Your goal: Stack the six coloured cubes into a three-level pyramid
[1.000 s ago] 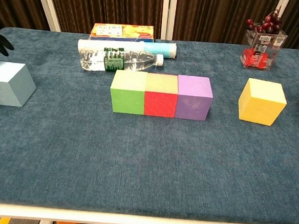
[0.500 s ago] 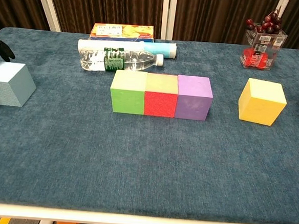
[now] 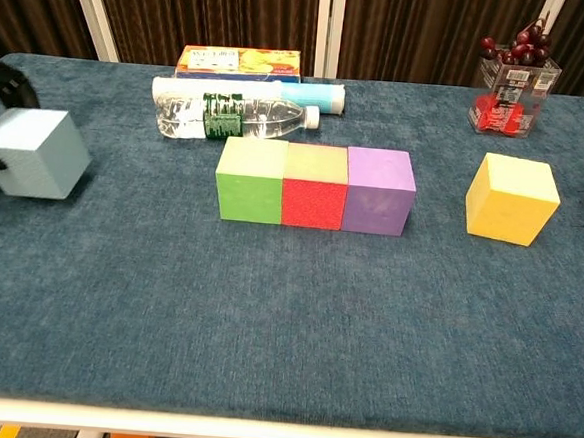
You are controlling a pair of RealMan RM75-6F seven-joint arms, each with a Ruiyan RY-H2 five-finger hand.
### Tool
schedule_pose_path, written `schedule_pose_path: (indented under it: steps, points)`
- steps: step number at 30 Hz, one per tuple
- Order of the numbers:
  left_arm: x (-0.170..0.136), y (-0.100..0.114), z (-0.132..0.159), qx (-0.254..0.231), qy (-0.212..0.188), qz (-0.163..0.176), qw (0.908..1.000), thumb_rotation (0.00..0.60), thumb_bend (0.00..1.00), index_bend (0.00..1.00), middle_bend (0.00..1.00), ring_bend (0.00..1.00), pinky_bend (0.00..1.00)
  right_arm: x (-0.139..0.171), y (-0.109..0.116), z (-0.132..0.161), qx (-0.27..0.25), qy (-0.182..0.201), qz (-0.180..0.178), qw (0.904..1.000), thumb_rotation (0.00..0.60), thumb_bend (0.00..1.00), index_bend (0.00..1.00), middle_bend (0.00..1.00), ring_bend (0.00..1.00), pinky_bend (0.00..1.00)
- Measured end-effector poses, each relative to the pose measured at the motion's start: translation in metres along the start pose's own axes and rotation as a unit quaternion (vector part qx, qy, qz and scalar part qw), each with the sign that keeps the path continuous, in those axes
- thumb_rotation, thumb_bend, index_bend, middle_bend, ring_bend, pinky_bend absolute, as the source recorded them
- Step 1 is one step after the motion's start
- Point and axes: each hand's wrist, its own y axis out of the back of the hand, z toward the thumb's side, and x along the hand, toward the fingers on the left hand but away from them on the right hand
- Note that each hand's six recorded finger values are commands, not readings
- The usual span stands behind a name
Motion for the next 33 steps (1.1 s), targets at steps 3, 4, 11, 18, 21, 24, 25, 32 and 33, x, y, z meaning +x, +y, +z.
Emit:
schedule_pose_path:
  steps: [3, 4, 11, 18, 21, 24, 25, 32, 33]
  points:
    - [0.004, 0.01, 0.026, -0.016, -0.026, 0.004, 0.9995, 0.6, 0.14, 0.47, 0.48, 0.27, 0.04, 0.0, 0.002, -0.002, -0.003, -0.002, -0.004, 1.0, 0.6, 0.02, 0.0, 0.14, 0.0, 0.0]
    - [0.005, 0.013, 0.035, -0.02, -0.036, 0.005, 0.9992, 0.6, 0.14, 0.47, 0.48, 0.27, 0.04, 0.0, 0.003, -0.003, -0.003, -0.003, -0.004, 1.0, 0.6, 0.02, 0.0, 0.14, 0.0, 0.0]
    - [0.019, 0.035, 0.113, -0.025, -0.103, 0.006, 0.9943, 0.6, 0.14, 0.47, 0.47, 0.27, 0.04, 0.001, 0.007, -0.01, -0.005, -0.008, -0.008, 0.9999, 0.6, 0.02, 0.0, 0.14, 0.0, 0.0]
    - [0.031, 0.042, 0.164, 0.006, -0.131, 0.006, 0.9913, 0.6, 0.14, 0.46, 0.47, 0.27, 0.04, 0.002, 0.012, -0.017, -0.006, -0.013, -0.014, 0.9998, 0.6, 0.02, 0.0, 0.14, 0.0, 0.0]
    - [0.036, 0.041, 0.186, 0.016, -0.139, 0.0, 0.9902, 0.6, 0.14, 0.46, 0.47, 0.27, 0.04, 0.002, 0.014, -0.018, -0.008, -0.014, -0.015, 0.9997, 0.6, 0.02, 0.0, 0.14, 0.0, 0.0]
    - [0.043, 0.038, 0.207, 0.028, -0.144, -0.007, 0.9892, 0.6, 0.14, 0.46, 0.47, 0.27, 0.05, 0.003, 0.015, -0.021, -0.009, -0.016, -0.016, 0.9997, 0.6, 0.02, 0.0, 0.14, 0.0, 0.0]
    - [0.044, 0.037, 0.212, 0.032, -0.145, -0.008, 0.9889, 0.6, 0.14, 0.45, 0.47, 0.27, 0.05, 0.003, 0.016, -0.021, -0.009, -0.016, -0.016, 0.9997, 0.6, 0.02, 0.0, 0.14, 0.0, 0.0]
    - [0.056, 0.029, 0.249, 0.052, -0.142, -0.02, 0.9883, 0.6, 0.14, 0.45, 0.47, 0.27, 0.05, 0.004, 0.017, -0.025, -0.011, -0.018, -0.017, 0.9996, 0.6, 0.02, 0.0, 0.14, 0.0, 0.0]
    - [0.057, 0.028, 0.253, 0.053, -0.142, -0.021, 0.9882, 0.6, 0.14, 0.45, 0.47, 0.27, 0.05, 0.004, 0.017, -0.025, -0.012, -0.018, -0.017, 0.9996, 0.6, 0.02, 0.0, 0.14, 0.0, 0.0]
